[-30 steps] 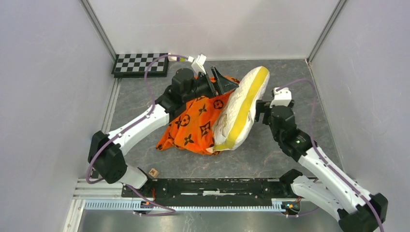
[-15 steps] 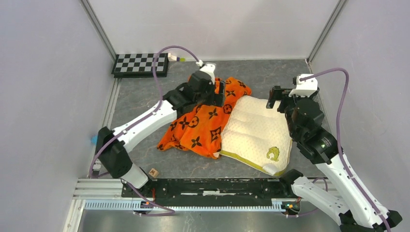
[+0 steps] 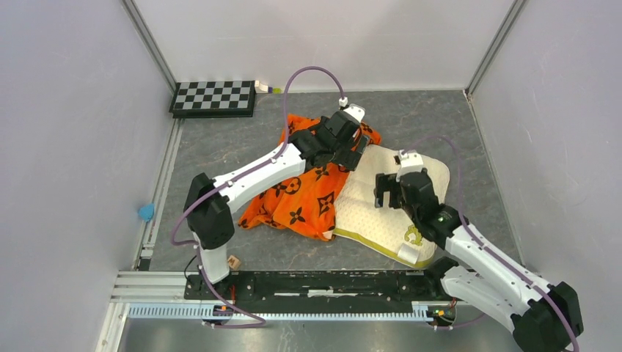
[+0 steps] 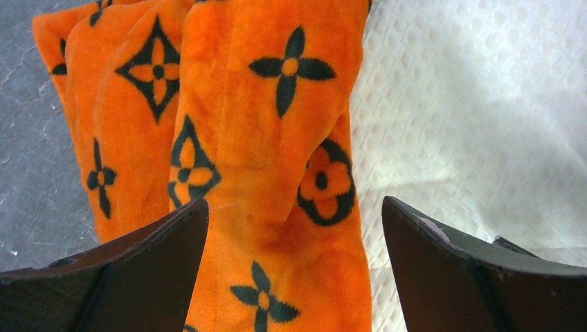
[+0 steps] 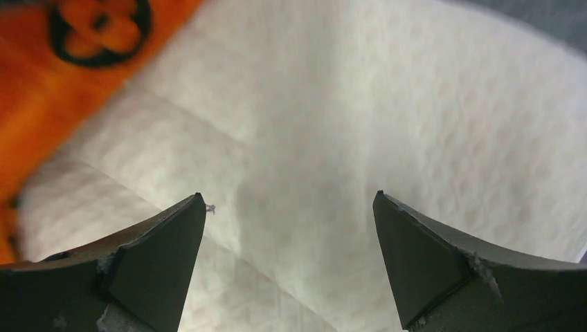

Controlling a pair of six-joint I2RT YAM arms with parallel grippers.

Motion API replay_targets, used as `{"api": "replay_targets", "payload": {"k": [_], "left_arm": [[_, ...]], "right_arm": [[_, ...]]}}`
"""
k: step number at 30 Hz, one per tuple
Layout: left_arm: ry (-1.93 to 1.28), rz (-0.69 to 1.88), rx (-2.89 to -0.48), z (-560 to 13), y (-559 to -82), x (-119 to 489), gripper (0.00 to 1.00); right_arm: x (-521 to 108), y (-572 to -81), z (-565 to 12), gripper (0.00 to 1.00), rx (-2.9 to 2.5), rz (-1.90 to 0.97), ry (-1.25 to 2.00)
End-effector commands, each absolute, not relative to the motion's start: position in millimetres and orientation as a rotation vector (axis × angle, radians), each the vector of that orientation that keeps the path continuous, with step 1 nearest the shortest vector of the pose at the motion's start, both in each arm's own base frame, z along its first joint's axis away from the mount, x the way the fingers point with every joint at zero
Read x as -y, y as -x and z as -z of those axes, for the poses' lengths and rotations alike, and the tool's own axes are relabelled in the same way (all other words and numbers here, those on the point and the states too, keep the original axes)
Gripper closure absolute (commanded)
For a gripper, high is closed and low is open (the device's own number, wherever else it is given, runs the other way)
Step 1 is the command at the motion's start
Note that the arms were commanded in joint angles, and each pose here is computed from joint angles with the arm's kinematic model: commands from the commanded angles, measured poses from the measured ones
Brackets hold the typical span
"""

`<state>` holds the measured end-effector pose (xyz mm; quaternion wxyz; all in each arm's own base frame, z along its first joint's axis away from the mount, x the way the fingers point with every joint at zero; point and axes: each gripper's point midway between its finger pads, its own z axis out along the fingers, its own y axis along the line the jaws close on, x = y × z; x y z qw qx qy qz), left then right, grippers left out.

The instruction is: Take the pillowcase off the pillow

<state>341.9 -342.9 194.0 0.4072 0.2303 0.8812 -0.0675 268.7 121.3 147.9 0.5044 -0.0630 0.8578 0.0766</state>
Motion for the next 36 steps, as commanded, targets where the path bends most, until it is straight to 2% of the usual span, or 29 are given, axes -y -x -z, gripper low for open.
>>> {"api": "replay_targets", "payload": {"k": [1, 7, 12, 15, 18, 22, 25, 28, 33, 36], "left_arm": [[-0.658, 0.165, -2.211, -191.1, -349.1, 357.4, 0.00], [-0.634, 0.023, -2.305, -151.0, -360.1, 351.1, 0.01], [-0.446, -0.093, -2.359, -131.3, -390.1, 324.4, 0.04], [-0.278, -0.106, -2.421, -123.8, -413.0, 281.0, 0.16], [-0.005, -0.134, -2.441, -131.1, -431.0, 206.2, 0.35], [0.296, -0.055, -2.291, -155.9, -427.4, 133.9, 0.56], [0.456, 0.048, -2.173, -162.2, -417.6, 108.7, 0.70], [0.552, 0.126, -2.106, -165.6, -411.9, 97.5, 0.75], [0.773, 0.079, -2.036, -163.3, -399.7, 61.5, 0.85], [0.651, 0.254, -2.030, -163.9, -403.9, 85.8, 0.86]], "right_arm": [[-120.0, -274.7, -149.8, 0.02, -1.970, -0.270, -0.043], [-125.0, -270.1, -119.2, 0.02, -2.017, -0.288, -0.014], [-123.9, -260.9, -75.9, 0.02, -2.134, -0.265, -0.026], [-116.8, -258.3, -65.3, 0.02, -2.161, -0.225, -0.059], [-106.5, -257.5, -63.1, 0.02, -2.156, -0.164, -0.061], [-97.4, -259.4, -62.1, 0.02, -2.152, -0.104, -0.051], [-97.8, -261.9, -62.8, 0.02, -2.159, -0.095, -0.042], [-100.3, -264.8, -67.5, 0.02, -2.156, -0.099, -0.033], [-95.1, -271.0, -85.1, 0.02, -2.119, -0.062, -0.031], [-95.7, -274.9, -98.4, 0.02, -2.097, -0.051, 0.012]]}}
